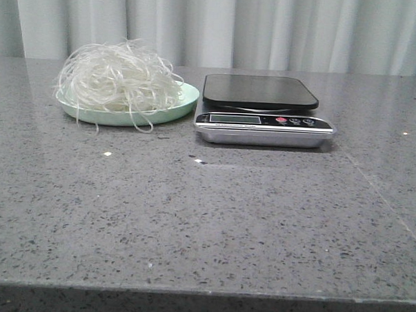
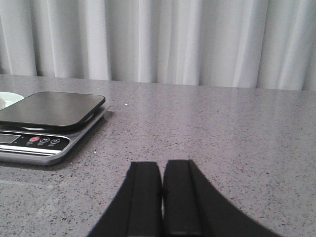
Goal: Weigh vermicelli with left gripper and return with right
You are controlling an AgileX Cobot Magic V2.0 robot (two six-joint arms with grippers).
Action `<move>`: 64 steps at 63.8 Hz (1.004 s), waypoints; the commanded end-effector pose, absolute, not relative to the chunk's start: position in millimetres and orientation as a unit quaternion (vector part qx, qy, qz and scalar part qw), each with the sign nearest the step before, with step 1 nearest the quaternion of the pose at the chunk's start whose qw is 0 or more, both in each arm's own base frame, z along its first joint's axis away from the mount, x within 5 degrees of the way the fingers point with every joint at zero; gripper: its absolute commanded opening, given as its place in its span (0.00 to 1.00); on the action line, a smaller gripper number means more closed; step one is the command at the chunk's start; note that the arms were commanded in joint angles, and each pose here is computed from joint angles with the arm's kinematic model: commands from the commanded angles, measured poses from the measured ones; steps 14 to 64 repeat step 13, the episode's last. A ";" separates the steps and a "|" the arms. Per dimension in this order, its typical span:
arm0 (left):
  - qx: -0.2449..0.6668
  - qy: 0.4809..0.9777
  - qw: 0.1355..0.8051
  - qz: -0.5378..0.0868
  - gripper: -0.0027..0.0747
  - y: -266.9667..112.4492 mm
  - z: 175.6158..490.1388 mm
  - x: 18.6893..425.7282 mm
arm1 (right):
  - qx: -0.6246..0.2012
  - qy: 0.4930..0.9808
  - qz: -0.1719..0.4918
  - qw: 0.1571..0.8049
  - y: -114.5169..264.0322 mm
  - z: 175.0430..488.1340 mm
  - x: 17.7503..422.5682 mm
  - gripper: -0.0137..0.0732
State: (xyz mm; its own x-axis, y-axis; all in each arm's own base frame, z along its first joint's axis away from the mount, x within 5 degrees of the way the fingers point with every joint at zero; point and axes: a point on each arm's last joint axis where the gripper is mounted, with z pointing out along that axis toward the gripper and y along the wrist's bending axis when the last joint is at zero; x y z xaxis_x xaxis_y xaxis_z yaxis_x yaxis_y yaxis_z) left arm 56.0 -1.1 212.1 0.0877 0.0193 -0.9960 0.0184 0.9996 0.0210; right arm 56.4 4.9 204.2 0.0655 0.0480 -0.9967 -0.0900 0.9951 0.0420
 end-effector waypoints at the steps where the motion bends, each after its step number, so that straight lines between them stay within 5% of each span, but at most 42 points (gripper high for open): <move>1: 0.006 0.644 0.765 -0.004 0.22 -0.7 217.6 53.6 | -0.014 0.641 0.043 0.766 4.0 215.5 53.8 0.37; 64: 0.006 0.644 0.765 -0.004 0.22 -0.7 217.6 53.6 | -0.014 0.641 0.043 0.766 4.0 215.5 53.8 0.37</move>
